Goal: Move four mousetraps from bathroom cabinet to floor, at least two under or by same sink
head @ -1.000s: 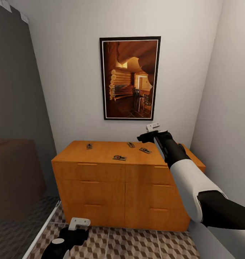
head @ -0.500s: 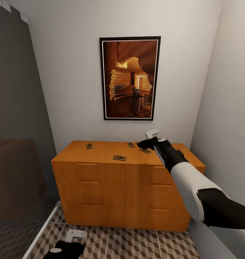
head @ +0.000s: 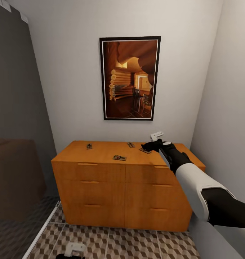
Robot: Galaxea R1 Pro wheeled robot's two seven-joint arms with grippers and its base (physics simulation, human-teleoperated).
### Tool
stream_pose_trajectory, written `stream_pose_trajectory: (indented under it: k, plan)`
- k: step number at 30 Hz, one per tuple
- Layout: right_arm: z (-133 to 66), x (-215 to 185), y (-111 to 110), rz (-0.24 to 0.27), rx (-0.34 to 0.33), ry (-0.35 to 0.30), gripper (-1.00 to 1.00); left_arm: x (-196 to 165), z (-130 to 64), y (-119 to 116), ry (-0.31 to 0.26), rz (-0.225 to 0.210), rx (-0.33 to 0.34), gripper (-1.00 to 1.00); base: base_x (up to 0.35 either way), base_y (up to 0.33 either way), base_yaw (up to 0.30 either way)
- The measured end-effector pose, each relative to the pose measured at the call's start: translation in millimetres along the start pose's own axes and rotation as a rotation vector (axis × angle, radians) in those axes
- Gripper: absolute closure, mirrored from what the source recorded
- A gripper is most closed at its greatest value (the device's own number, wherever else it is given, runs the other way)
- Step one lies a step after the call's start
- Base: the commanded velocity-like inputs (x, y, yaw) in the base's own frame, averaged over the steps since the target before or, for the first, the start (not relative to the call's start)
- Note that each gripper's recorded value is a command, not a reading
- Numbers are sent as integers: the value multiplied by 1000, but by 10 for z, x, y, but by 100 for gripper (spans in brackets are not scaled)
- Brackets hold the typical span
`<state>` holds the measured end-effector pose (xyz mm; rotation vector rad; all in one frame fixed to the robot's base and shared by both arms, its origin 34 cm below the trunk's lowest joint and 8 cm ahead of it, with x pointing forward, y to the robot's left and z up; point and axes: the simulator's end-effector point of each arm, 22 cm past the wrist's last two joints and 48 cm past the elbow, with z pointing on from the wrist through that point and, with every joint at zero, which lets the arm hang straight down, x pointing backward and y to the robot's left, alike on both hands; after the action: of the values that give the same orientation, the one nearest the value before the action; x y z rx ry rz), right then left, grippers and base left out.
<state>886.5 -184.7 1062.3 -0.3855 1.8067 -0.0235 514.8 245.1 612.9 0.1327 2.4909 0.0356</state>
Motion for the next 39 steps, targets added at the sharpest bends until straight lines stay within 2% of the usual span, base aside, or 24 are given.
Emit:
stream_pose_trajectory:
  k: [6, 20, 32, 39]
  plan:
    - [3, -32, 43, -8, -24, -27, -100, 150, 41, -1, 22, 0, 1, -100, 0, 0, 0]
    - [1, -48, 97, -14, -52, -39, -100, 197, 51, 15, 29, 2, -1, -100, 0, 0, 0]
    - [-14, 2, -58, -18, -33, -33, -100, 398, 82, 12, 73, 3, -1, -100, 0, 0, 0]
    - [-12, 54, -92, -17, -30, -23, -100, 423, 85, -1, 78, 3, 4, -100, 0, 0, 0]
